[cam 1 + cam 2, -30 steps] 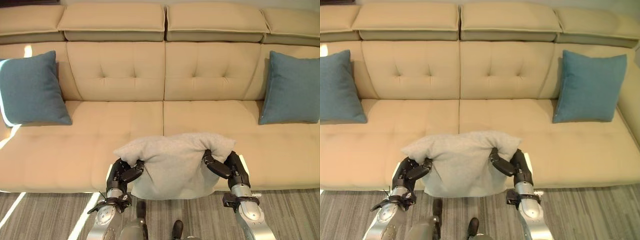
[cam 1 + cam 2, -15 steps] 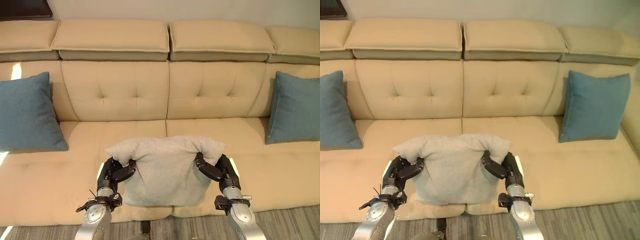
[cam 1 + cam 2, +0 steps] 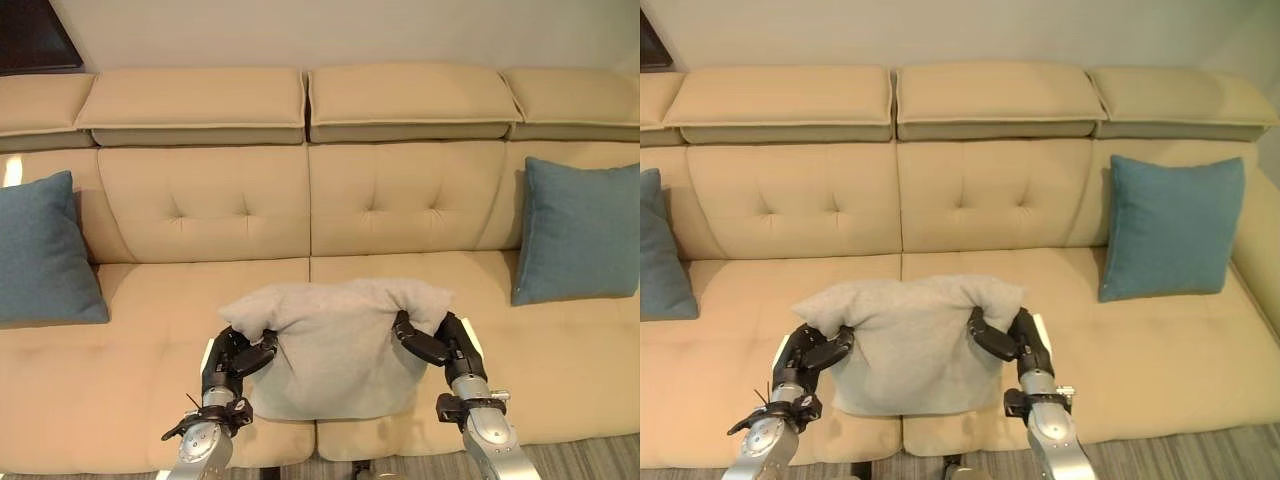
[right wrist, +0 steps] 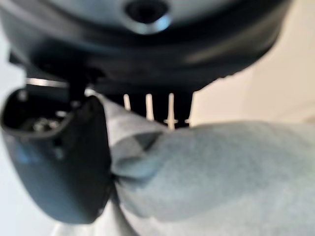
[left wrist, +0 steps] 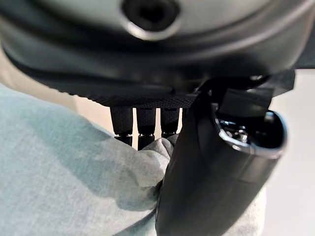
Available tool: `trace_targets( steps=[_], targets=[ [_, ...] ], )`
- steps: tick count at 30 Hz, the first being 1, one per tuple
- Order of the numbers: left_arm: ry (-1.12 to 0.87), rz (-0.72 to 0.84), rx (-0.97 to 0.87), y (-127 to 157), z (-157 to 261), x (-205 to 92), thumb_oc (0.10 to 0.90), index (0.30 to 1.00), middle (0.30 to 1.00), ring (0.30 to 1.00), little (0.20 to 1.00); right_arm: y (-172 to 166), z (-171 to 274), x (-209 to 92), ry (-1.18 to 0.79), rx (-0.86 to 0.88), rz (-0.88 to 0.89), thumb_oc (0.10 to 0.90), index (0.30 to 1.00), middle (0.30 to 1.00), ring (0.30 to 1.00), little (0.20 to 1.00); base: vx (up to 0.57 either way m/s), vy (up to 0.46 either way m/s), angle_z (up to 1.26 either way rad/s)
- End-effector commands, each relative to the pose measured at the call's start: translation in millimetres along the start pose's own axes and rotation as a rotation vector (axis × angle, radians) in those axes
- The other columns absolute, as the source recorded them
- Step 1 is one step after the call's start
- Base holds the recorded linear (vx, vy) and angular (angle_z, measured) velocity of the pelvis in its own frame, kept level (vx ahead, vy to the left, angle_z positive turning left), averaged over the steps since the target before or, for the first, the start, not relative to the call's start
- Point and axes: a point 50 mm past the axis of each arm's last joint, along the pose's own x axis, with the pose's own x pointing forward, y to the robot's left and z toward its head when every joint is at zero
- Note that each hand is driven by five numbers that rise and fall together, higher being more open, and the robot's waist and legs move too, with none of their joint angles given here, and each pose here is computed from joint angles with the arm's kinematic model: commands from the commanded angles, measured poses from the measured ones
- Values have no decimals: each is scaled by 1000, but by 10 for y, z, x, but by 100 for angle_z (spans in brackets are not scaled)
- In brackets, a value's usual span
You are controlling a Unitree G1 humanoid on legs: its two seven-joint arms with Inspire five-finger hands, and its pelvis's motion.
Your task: Pick up all the scattered cushions and arrange them neatly on the sofa.
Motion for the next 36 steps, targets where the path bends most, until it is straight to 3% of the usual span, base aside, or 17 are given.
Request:
trace_targets(
  steps=[1, 10, 20, 27, 36],
  targets=[
    [-364, -152, 1, -247, 712, 151, 400, 300, 300, 300, 300, 91, 722, 132, -391, 91, 4, 400, 300, 300, 300, 300, 6, -34, 4],
    [-596, -162, 8, -474, 1248, 342, 400, 300, 300, 300, 300, 116, 1333, 393, -633, 37, -14, 400, 300, 300, 300, 300, -11, -34, 17],
    [-915, -223, 78, -954, 2139, 561, 400, 300, 300, 300, 300, 229, 2245, 642, -926, 10, -38, 400, 300, 300, 300, 300, -73, 1, 8],
    [-991, -225, 151, -1142, 2471, 718, 400, 300, 300, 300, 300, 204, 2536, 795, -977, -9, -82, 400, 300, 300, 300, 300, -72, 19, 5],
    [-944, -190, 213, -1232, 2571, 941, 400, 300, 300, 300, 300, 162, 2741, 957, -993, -124, -154, 400, 300, 300, 300, 300, -38, 9, 13]
  ],
)
